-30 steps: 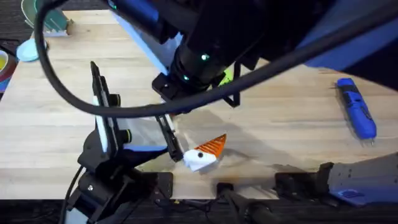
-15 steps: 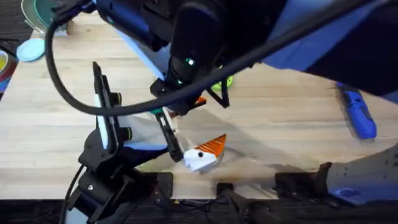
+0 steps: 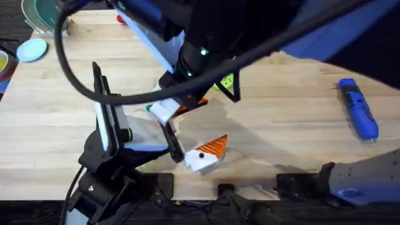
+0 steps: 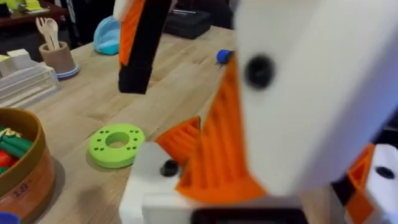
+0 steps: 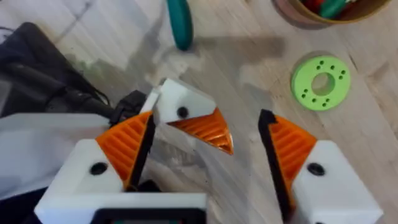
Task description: Pick up the gripper from the table and insert it into the empty holder that is missing its gripper. Then pick up a screw, insert it into the mounting hole, and use the screwdriver to tighten it. Finally, clean up the table by picking up the vegetable and placing it into the bucket.
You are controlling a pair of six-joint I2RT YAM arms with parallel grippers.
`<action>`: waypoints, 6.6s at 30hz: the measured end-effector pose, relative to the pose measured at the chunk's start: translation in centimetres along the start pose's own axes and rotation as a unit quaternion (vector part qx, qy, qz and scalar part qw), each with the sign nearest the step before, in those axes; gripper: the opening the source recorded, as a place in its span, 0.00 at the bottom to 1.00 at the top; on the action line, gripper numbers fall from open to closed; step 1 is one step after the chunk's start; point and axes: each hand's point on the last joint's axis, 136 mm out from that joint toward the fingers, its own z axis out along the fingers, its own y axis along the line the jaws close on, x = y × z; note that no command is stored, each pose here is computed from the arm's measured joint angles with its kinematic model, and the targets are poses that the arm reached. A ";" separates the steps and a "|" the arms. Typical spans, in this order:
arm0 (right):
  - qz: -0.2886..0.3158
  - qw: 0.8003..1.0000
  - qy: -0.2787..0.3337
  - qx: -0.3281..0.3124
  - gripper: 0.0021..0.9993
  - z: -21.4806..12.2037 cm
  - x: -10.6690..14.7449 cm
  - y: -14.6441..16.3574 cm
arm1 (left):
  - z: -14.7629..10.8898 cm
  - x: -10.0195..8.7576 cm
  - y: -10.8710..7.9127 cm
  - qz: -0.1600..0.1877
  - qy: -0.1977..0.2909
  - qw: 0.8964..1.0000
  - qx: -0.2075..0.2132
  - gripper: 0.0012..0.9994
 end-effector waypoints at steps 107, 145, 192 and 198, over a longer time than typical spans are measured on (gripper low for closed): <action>0.392 0.902 0.147 0.108 0.99 -0.5 39.3 -36.3 | 0.0 -0.1 1.0 0.010 -0.002 0.999 -0.030 0.01; 0.386 0.908 0.150 0.064 0.38 4.5 41.2 -38.0 | 0.0 -0.1 1.0 0.010 -0.002 0.999 -0.030 0.01; 0.227 0.888 -0.351 0.192 0.12 -16.3 12.9 -25.4 | 0.0 -0.1 1.0 0.010 -0.002 0.999 -0.031 0.01; 0.151 0.855 -0.483 0.113 0.12 -18.2 7.6 -19.3 | 0.0 -0.1 1.2 0.010 -0.003 0.999 -0.035 0.01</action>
